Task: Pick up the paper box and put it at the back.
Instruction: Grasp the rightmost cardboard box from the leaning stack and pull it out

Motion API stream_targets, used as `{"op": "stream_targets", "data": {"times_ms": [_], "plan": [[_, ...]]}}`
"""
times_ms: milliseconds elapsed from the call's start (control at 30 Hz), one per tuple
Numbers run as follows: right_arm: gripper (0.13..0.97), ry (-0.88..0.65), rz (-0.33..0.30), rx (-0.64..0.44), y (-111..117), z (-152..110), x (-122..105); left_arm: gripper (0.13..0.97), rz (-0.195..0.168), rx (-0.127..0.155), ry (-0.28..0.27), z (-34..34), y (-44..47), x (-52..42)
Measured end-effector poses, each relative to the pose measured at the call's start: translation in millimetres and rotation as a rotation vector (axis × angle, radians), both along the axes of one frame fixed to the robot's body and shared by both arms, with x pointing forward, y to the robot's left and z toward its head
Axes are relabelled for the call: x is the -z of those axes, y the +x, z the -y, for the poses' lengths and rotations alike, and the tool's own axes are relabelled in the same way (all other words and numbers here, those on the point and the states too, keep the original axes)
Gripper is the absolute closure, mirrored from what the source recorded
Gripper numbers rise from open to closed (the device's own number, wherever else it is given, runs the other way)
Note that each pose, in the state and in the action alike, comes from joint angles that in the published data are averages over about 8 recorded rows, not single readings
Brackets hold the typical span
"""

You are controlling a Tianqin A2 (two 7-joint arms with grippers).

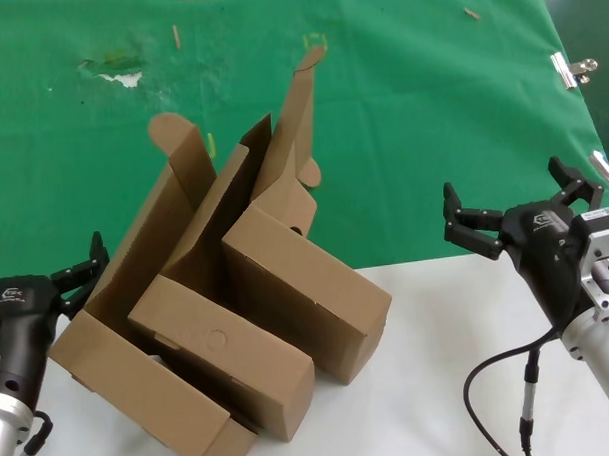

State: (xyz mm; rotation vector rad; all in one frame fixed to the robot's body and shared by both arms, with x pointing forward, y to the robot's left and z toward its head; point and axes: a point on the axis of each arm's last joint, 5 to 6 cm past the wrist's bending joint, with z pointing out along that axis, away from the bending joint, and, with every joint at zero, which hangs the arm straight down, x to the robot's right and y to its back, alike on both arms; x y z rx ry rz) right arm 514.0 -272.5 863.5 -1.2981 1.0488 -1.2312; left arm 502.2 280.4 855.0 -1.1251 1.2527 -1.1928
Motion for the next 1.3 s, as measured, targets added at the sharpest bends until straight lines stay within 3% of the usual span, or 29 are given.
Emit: {"op": "stream_targets", "data": {"times_ms": [333,500,667,967,1300], "plan": [[0.13,-0.096,0.011,-0.006,-21.0,5.9,5.5,0.17,0.0,0.0,0.0,0.0,0.0,0.0],[0.13,-0.215,0.025,-0.027,-43.8,31.6,6.8,0.222,0.0,0.0,0.0,0.0,0.0,0.0],[0.13,-0.447,0.034,-0.077,-62.6,62.5,6.2,0.232,0.0,0.0,0.0,0.0,0.0,0.0],[0.13,-0.882,0.053,-0.295,-77.6,88.4,15.7,0.381,0.0,0.0,0.0,0.0,0.0,0.0],[0.13,-1.016,0.099,-0.561,-76.6,70.0,28.8,0.617,0.0,0.0,0.0,0.0,0.0,0.0]]}}
